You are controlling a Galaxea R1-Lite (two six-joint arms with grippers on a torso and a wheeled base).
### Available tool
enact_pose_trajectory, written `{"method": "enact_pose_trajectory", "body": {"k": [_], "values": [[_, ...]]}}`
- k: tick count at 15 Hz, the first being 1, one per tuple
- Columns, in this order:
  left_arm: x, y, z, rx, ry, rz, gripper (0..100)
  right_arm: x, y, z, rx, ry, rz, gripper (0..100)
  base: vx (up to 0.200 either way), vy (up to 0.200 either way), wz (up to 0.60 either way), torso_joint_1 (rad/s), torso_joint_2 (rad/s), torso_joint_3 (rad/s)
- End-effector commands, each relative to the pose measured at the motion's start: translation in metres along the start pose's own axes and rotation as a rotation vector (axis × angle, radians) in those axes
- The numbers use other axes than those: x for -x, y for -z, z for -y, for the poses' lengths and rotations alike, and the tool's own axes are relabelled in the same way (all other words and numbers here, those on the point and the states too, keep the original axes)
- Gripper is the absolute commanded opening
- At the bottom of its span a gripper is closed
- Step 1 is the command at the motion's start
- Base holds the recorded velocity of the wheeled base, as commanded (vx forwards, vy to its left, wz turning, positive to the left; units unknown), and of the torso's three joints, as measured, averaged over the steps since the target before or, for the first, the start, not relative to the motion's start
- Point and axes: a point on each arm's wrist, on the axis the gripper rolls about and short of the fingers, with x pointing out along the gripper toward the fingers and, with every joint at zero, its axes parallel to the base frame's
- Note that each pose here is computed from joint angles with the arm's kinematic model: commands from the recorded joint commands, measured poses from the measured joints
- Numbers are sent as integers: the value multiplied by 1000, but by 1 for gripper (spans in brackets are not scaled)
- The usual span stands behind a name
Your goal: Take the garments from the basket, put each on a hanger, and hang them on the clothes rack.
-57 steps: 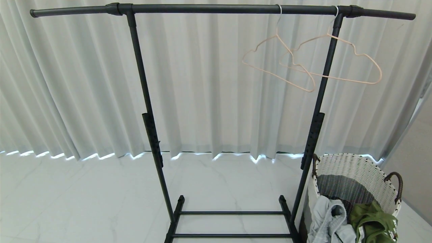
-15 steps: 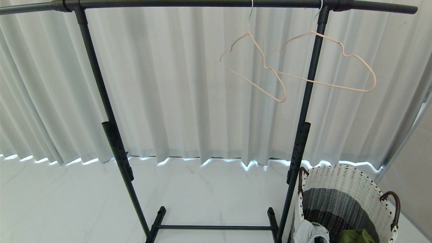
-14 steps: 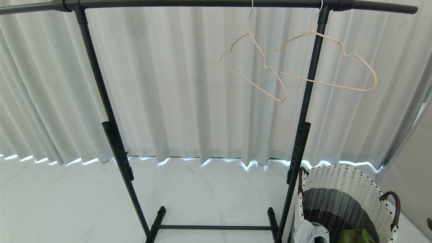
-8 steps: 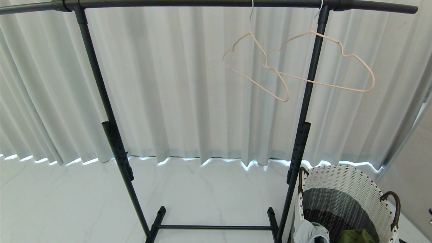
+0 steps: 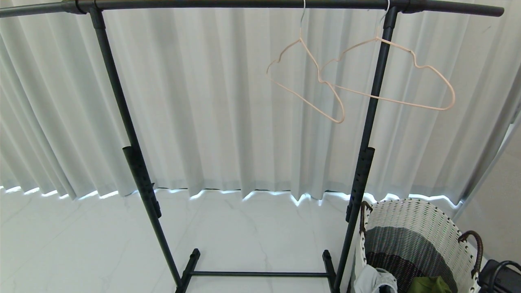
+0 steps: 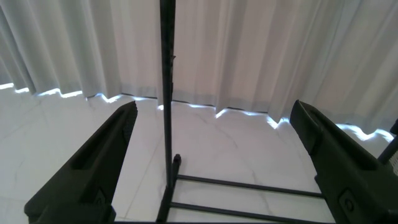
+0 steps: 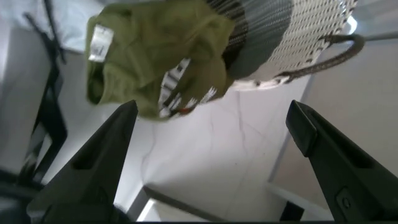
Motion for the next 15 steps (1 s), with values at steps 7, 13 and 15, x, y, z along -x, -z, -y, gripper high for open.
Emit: {"method": "enact_pose_trajectory", "body": {"k": [7, 13, 15], "values": [[0, 0, 0, 0, 0, 0, 100, -34, 6, -11, -7, -106, -72, 100, 0, 0, 0, 0, 0, 0], [0, 0, 0, 0, 0, 0, 100, -61, -8, 0, -53, -71, -2, 100, 0, 0, 0, 0, 0, 0], [0, 0, 0, 0, 0, 0, 100, -63, -9, -1, -42, -78, 0, 100, 0, 0, 0, 0, 0, 0]]}}
